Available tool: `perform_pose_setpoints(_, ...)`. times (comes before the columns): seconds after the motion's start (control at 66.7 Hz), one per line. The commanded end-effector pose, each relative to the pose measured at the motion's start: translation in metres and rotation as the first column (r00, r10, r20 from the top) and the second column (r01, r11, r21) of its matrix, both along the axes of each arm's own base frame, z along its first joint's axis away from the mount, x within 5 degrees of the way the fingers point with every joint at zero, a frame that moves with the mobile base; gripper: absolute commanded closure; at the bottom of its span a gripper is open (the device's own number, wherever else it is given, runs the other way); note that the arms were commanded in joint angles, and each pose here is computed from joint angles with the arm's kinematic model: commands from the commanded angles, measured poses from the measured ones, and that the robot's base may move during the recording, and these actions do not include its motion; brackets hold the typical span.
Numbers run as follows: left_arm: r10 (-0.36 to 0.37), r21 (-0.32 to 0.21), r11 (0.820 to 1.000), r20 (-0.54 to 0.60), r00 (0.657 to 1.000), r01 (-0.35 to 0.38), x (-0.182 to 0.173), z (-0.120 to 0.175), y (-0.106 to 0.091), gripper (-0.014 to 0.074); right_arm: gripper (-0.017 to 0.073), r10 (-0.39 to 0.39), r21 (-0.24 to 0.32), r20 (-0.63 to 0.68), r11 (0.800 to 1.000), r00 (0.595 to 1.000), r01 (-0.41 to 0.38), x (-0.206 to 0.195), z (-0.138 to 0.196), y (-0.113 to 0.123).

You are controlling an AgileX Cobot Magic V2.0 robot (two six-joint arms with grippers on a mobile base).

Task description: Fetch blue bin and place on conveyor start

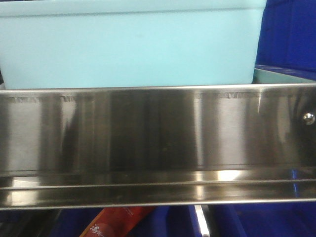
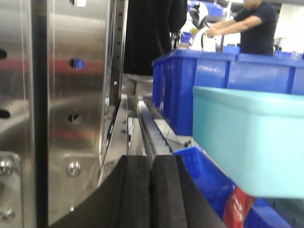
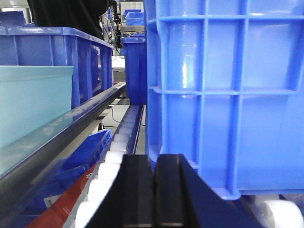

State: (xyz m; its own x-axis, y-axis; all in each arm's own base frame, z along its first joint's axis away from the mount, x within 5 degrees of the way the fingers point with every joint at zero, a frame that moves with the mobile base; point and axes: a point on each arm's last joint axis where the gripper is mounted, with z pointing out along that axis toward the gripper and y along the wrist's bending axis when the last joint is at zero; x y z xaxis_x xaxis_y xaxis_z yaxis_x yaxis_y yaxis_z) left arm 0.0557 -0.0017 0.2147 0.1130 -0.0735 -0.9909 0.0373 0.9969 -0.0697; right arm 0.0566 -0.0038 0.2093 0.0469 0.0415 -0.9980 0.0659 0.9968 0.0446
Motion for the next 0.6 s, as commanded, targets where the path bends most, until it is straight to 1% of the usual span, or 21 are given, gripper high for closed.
perform_pose_setpoints(0.0,-0.002,0.003,1.0,0.042,0.999,0.002,0.0,0.005,0.0,0.0704,0.0721,-0.001,-0.007,0.037,1.0,0.999,0.002,-0.001,0.003,0.0)
perform_pose_setpoints(0.075,-0.004,0.0,1.0,0.069,0.998,0.004,-0.001,0.007,0.0,0.0704,0.0721,-0.003,-0.011,0.093,1.0,0.996,0.004,-0.001,0.009,0.0)
perform_pose_setpoints(0.135,-0.006,0.0,1.0,0.105,0.994,0.006,-0.001,0.011,-0.001,0.0704,0.0721,-0.006,0.017,0.129,1.0,0.992,0.004,-0.002,0.012,-0.001)
perform_pose_setpoints(0.18,-0.006,0.0,1.0,0.114,0.993,0.006,-0.002,0.011,-0.001,0.0704,0.0721,-0.005,0.02,0.155,1.0,0.988,0.002,-0.004,0.022,0.0)
perform_pose_setpoints(0.21,-0.006,-0.001,1.0,0.13,0.992,0.006,-0.003,0.017,-0.001,0.0704,0.0721,-0.004,0.019,0.159,1.0,0.987,0.001,-0.005,0.028,0.0)
perform_pose_setpoints(0.255,-0.004,-0.001,1.0,0.146,0.989,0.004,-0.006,0.03,0.0,0.0704,0.0721,0.001,0.017,0.174,1.0,0.985,-0.004,-0.01,0.047,0.001)
perform_pose_setpoints(0.285,-0.003,-0.002,1.0,0.145,0.989,0.003,-0.007,0.036,0.0,0.0704,0.0721,0.005,0.017,0.163,1.0,0.987,-0.008,-0.014,0.058,0.001)
perform_pose_setpoints(0.3,-0.002,-0.002,1.0,0.155,0.988,0.002,-0.009,0.044,0.0,0.0704,0.0721,0.007,0.017,0.157,1.0,0.988,-0.01,-0.016,0.063,0.002)
perform_pose_setpoints(0.33,0.002,-0.002,1.0,0.13,0.991,-0.002,-0.012,0.052,0.0,0.0701,0.0721,0.011,0.016,0.147,1.0,0.989,-0.014,-0.02,0.073,0.002)
perform_pose_setpoints(0.36,0.004,-0.003,1.0,0.125,0.992,-0.004,-0.015,0.058,0.001,0.0693,0.0721,0.015,0.016,0.14,1.0,0.99,-0.017,-0.025,0.082,0.003)
perform_pose_setpoints(0.375,0.006,-0.003,1.0,0.132,0.991,-0.005,-0.018,0.066,0.001,0.0685,0.0721,0.017,0.016,0.123,1.0,0.992,-0.019,-0.026,0.086,0.003)
perform_pose_setpoints(0.42,0.01,-0.003,1.0,0.091,0.996,-0.01,-0.021,0.078,0.002,0.0636,0.0713,0.02,0.016,0.113,1.0,0.993,-0.022,-0.029,0.1,0.004)
perform_pose_setpoints(0.45,0.014,-0.004,1.0,0.061,0.998,-0.014,-0.024,0.088,0.002,0.0585,0.0685,0.023,0.016,0.1,1.0,0.995,-0.024,-0.03,0.11,0.004)
perform_pose_setpoints(0.465,0.015,-0.004,1.0,0.055,0.998,-0.014,-0.024,0.09,0.002,0.0573,0.0669,0.023,0.016,0.097,1.0,0.995,-0.025,-0.03,0.114,0.004)
perform_pose_setpoints(0.48,0.016,-0.004,1.0,0.038,0.999,-0.016,-0.025,0.095,0.002,0.0535,0.065,0.024,0.016,0.089,1.0,0.996,-0.026,-0.03,0.117,0.004)
perform_pose_setpoints(0.51,0.019,-0.004,1.0,0.022,1.0,-0.019,-0.027,0.105,0.002,0.0478,0.0603,0.025,0.016,0.086,1.0,0.996,-0.026,-0.029,0.125,0.004)
perform_pose_setpoints(0.525,0.02,-0.004,1.0,0.001,1.0,-0.02,-0.027,0.108,0.003,0.0432,0.056,0.025,0.016,0.084,1.0,0.996,-0.026,-0.029,0.128,0.004)
perform_pose_setpoints(0.585,0.022,-0.004,1.0,-0.044,0.999,-0.022,-0.025,0.119,0.003,0.0311,0.0428,0.025,0.017,0.078,1.0,0.997,-0.026,-0.025,0.138,0.004)
